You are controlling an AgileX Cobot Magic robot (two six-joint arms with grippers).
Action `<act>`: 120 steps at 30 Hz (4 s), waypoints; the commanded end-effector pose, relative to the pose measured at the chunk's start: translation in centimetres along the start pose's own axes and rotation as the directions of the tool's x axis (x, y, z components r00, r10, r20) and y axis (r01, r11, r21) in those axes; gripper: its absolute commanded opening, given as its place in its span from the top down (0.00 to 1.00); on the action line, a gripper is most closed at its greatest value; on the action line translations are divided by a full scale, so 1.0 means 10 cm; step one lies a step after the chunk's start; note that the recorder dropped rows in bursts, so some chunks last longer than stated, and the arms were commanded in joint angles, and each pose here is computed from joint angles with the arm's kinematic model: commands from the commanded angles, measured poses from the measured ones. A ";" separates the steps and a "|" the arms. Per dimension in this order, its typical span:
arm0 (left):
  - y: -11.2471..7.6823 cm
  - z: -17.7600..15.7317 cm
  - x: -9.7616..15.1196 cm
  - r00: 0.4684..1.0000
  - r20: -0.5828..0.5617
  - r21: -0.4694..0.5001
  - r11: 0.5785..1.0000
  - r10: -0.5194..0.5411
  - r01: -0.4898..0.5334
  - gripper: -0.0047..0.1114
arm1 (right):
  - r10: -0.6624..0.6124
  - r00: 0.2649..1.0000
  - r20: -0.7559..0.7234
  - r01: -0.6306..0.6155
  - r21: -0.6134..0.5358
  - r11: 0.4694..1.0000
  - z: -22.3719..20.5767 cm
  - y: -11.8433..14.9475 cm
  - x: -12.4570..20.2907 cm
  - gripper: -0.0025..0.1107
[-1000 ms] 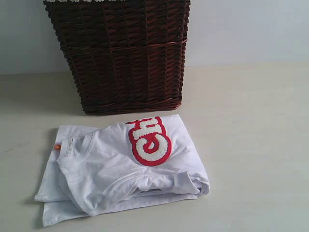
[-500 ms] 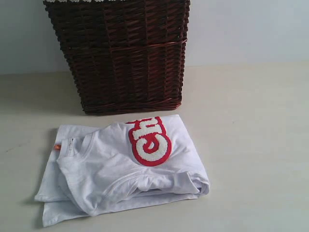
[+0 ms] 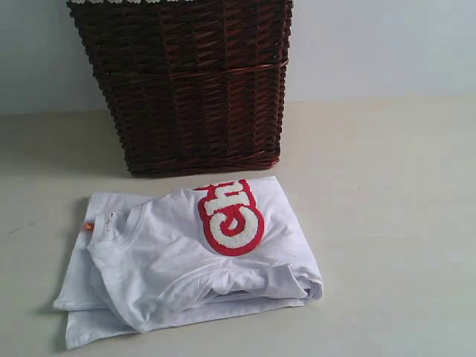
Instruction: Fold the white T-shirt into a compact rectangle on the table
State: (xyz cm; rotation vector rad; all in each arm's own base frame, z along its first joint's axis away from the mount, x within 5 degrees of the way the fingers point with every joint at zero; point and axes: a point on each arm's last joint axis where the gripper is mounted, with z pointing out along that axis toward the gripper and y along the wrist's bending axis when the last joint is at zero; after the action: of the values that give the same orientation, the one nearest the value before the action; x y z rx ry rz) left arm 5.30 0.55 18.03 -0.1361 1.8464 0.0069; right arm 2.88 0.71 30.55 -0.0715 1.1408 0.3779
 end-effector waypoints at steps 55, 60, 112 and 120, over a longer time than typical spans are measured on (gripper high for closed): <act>0.00 0.00 -0.01 1.000 0.014 0.003 1.000 -0.013 0.013 0.96 | -0.228 0.792 -0.566 0.329 0.081 0.941 -0.25 -0.26 1.11 0.98; 0.00 0.00 -0.01 1.000 0.014 0.003 1.000 -0.013 0.013 0.96 | -0.223 0.779 -0.586 0.329 0.078 0.941 -0.27 -0.26 1.13 0.98; 0.00 0.00 -0.01 1.000 0.014 0.003 1.000 -0.013 0.013 0.96 | -0.212 0.770 -0.602 0.321 0.079 0.944 -0.28 -0.26 1.14 0.98; 0.00 0.00 -0.01 1.000 0.014 0.003 1.000 -0.013 0.013 0.96 | -0.212 0.770 -0.602 0.321 0.079 0.944 -0.28 -0.26 1.14 0.98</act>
State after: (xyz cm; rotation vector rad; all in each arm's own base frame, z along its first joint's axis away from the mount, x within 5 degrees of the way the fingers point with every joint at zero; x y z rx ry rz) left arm 5.30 0.55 18.03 -0.1361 1.8464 0.0069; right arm 5.46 0.53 18.89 -0.2055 1.7537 -0.0148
